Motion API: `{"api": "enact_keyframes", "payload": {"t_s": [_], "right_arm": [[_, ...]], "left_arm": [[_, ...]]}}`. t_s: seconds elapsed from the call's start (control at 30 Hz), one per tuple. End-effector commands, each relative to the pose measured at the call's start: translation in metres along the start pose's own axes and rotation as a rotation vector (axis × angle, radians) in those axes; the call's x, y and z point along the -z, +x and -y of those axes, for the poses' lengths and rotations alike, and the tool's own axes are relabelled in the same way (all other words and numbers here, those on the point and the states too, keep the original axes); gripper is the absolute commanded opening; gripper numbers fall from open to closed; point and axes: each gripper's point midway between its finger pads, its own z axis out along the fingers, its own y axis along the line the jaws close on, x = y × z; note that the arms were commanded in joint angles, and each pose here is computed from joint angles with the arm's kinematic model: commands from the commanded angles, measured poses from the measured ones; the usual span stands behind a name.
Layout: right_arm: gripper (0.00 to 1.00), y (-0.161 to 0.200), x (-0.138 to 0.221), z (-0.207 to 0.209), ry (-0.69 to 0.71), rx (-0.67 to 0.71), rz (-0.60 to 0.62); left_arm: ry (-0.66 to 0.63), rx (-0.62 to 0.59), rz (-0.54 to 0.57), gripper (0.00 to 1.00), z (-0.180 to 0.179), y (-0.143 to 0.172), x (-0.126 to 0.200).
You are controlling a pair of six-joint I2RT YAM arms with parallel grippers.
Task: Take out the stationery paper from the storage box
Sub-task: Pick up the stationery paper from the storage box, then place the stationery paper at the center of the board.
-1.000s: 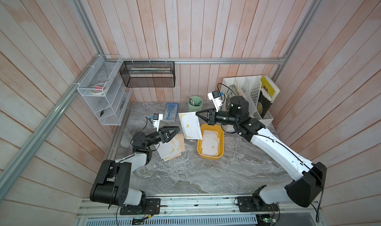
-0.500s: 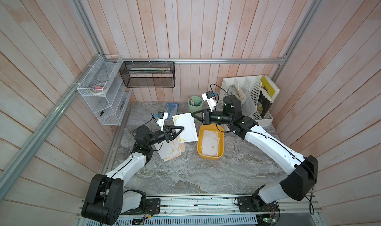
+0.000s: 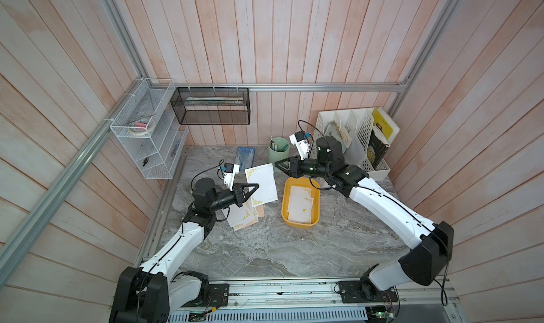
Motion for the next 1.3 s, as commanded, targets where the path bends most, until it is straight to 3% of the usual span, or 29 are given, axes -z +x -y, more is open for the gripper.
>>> {"api": "enact_keyframes", "payload": {"t_s": [0.0,0.17,0.33,0.7,0.97,1.07,1.2,1.27], "right_arm": [[0.45,0.0,0.009,0.034,0.172,-0.008,0.007],[0.48,0.024,0.018,0.1,0.415,-0.087,-0.054],[0.48,0.076,0.015,0.155,0.625,-0.129,-0.209],[0.49,0.17,0.007,0.229,0.893,-0.208,-0.55],[0.51,0.188,0.018,0.229,1.021,-0.218,-0.625],[0.53,0.201,0.02,0.227,1.037,-0.245,-0.654],[0.55,0.216,0.023,0.23,1.059,-0.287,-0.661],[0.56,0.221,0.026,0.232,1.077,-0.315,-0.658]], "left_arm": [[-0.136,-0.029,-0.014,0.0,-0.015,-0.005,0.006],[-0.336,0.073,-0.029,0.0,-0.055,-0.001,0.019],[-0.597,0.234,-0.078,0.0,-0.107,0.019,0.036],[-0.741,0.343,-0.131,0.0,-0.136,0.053,0.052],[-0.818,0.397,-0.161,0.01,-0.147,0.07,0.063],[-0.825,0.416,-0.173,0.17,-0.149,0.076,0.063],[-0.829,0.419,-0.178,0.55,-0.151,0.077,0.063],[-0.834,0.416,-0.18,0.62,-0.151,0.077,0.064]]}}
